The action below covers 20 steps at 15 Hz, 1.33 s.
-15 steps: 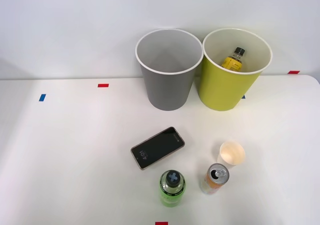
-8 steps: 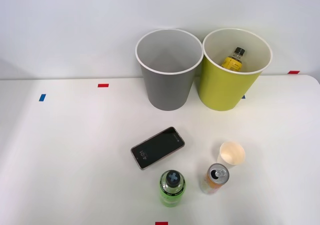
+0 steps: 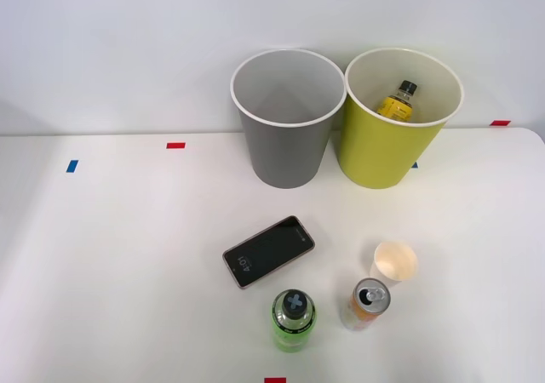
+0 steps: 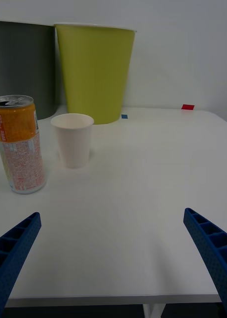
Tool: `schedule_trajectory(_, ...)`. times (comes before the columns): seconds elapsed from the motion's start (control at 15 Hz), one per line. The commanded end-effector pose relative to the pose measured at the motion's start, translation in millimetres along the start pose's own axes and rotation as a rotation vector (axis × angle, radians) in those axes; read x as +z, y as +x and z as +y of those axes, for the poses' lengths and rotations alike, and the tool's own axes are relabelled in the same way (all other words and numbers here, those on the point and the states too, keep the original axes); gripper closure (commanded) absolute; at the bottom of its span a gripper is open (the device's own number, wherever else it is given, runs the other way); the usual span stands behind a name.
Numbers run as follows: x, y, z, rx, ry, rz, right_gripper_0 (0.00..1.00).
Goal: Put cans in the gray bin, plastic bottles in the light green bin
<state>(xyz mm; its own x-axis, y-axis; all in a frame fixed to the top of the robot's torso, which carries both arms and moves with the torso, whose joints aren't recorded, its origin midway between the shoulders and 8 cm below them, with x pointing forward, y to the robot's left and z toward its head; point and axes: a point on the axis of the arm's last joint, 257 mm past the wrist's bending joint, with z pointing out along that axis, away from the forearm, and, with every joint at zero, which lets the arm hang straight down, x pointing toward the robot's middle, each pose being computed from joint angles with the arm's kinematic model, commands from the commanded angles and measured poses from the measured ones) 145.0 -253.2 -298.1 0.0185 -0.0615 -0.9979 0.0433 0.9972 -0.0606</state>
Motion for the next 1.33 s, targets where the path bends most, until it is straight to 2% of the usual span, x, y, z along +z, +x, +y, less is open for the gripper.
schedule_trajectory(0.07, 0.0, 0.0, 0.0, 0.0, 0.0, 0.0, 0.0)
schedule_trajectory(0.33, 0.0, 0.0, 0.0, 0.0, 0.0, 0.0, 0.0)
schedule_trajectory(0.4, 6.7, 9.0, 8.1, 0.025, -0.001, 0.006, 0.0)
schedule_trajectory(0.53, 3.1, 1.5, 17.5, 0.075, -0.009, -0.017, 0.0)
schedule_trajectory(0.67, -2.1, -9.2, 31.9, 0.101, -0.056, -0.05, 0.0)
schedule_trajectory(0.93, 4.6, -16.5, 35.5, 0.084, -0.142, -0.078, 0.0)
schedule_trajectory(1.13, 21.9, -19.0, 51.0, 0.14, -0.206, -0.101, 0.0)
schedule_trajectory(1.33, 57.7, -27.5, 73.8, 0.15, -0.292, -0.158, 0.0)
